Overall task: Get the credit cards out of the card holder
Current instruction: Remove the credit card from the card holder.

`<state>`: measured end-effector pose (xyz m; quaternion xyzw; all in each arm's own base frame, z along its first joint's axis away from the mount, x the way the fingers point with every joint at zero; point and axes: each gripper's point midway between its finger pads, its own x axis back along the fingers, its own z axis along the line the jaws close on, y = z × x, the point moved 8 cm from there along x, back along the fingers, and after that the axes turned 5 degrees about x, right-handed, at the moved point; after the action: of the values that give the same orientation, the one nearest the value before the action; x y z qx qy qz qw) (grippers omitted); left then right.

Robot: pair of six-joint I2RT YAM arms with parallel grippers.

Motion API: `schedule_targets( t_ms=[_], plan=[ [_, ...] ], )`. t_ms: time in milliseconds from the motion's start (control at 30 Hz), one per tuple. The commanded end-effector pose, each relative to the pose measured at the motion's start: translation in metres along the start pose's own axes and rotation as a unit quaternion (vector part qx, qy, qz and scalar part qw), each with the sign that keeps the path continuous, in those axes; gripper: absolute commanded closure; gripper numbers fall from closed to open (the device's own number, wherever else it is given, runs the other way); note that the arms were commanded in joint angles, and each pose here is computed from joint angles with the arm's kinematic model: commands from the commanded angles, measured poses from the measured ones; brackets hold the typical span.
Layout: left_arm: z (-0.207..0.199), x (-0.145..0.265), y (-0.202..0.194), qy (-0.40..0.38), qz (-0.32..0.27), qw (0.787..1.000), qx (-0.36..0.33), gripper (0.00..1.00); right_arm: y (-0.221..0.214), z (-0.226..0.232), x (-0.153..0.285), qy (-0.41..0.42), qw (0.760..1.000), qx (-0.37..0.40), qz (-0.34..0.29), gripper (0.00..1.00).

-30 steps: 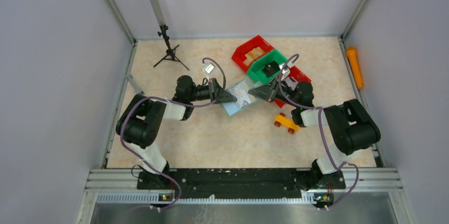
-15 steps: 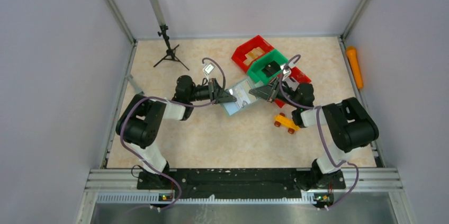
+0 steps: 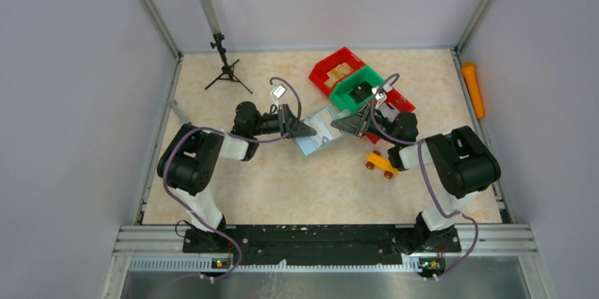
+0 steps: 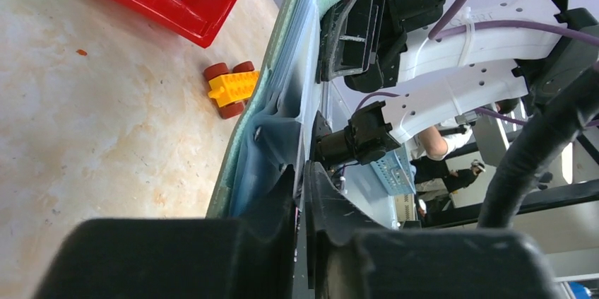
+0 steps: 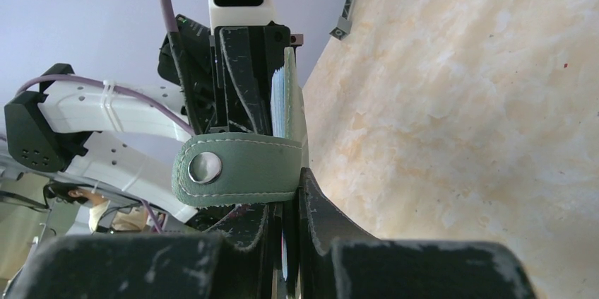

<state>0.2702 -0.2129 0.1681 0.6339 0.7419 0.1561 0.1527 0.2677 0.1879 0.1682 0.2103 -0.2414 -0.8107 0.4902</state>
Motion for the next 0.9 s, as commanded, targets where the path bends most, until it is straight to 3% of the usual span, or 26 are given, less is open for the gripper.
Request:
schedule_targets(
  t_ms=[0,300,533,867],
  plan=[
    [-0.003,0.002,0.003,-0.011,-0.004,1.0,-0.027,0.98,0.007,0.013,-0.005,0.038,0.999,0.038,-0.01,1.0],
    [0.017,0.032,0.015,0.054,-0.064,0.996,0.014,1.0,0.012,-0.01,0.005,-0.071,0.996,0.04,-0.028,1.0],
    [0.009,0.046,0.017,0.07,-0.088,0.994,0.0,1.0,0.013,-0.021,0.008,-0.101,0.994,0.028,-0.027,1.0],
    [-0.009,0.058,0.015,0.115,-0.129,0.982,-0.072,1.0,-0.018,-0.037,-0.03,-0.087,0.992,0.004,0.096,1.0]
  ],
)
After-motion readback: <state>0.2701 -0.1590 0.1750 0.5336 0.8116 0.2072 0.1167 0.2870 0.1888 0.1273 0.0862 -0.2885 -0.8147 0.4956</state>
